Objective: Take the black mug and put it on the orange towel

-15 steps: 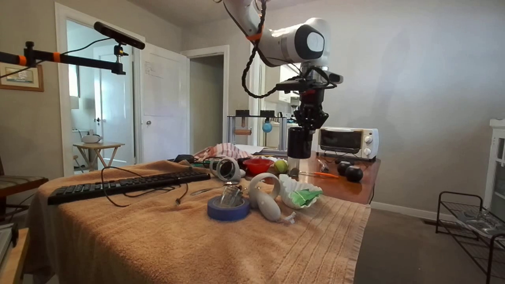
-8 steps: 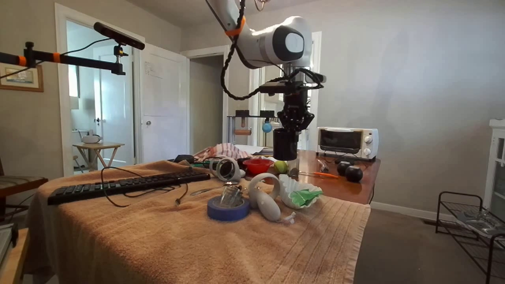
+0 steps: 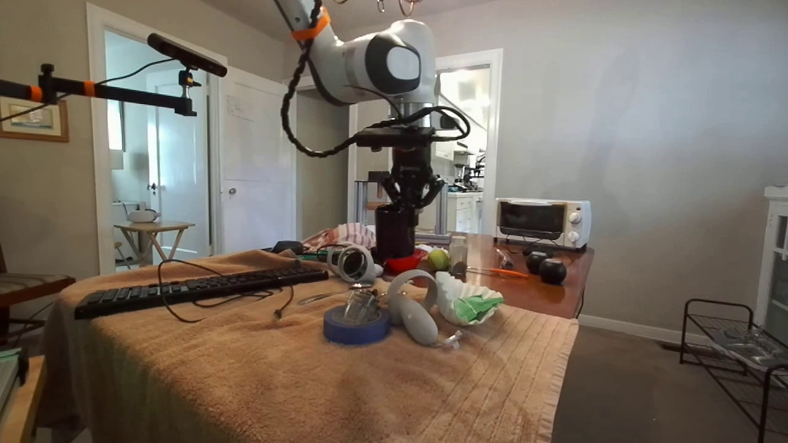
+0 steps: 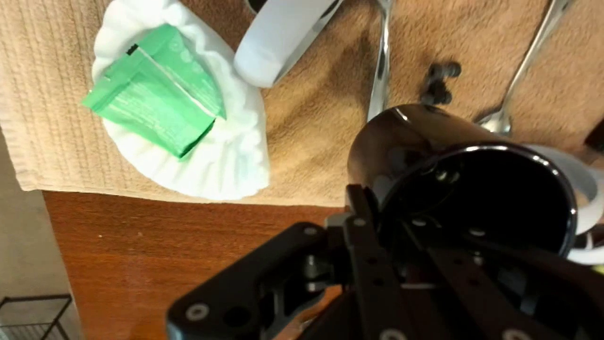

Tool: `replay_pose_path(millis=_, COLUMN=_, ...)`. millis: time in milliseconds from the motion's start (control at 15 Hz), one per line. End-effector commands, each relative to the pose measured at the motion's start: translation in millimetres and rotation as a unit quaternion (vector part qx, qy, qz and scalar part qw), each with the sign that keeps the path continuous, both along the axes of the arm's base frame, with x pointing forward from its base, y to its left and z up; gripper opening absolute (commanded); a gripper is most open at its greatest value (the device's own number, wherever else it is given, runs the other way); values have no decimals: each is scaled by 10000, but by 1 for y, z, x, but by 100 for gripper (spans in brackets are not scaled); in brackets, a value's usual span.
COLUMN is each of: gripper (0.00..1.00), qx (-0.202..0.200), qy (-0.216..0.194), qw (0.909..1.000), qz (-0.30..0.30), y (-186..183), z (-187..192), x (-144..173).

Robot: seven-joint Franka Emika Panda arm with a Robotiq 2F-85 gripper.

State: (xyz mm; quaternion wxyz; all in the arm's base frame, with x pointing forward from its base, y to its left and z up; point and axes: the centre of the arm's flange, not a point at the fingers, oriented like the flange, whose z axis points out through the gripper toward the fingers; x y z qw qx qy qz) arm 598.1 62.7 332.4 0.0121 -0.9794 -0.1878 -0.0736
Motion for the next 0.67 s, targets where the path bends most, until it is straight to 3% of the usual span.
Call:
replay_pose_path(millis=0, gripper=2, qx=-130, qy=-157, qw=9957, qz=909, y=7, z=14, x=-79)
replay_pose_path(millis=267, gripper=2, qx=-496, qy=227, qw=9821, qz=1804, y=7, z=21, x=-113)
replay_pose_path(millis=333, gripper=2, qx=-317, qy=140, qw=9886, qz=1463, y=14, z=2, x=-83)
replay_pose_path(millis=400, gripper=10, qx=-335, qy=165, qw=9881, qz=1495, y=13, z=4, x=-89)
replay_pose_path(millis=600, gripper=10, qx=-327, qy=188, qw=9883, qz=1481, y=13, z=1, x=-87)
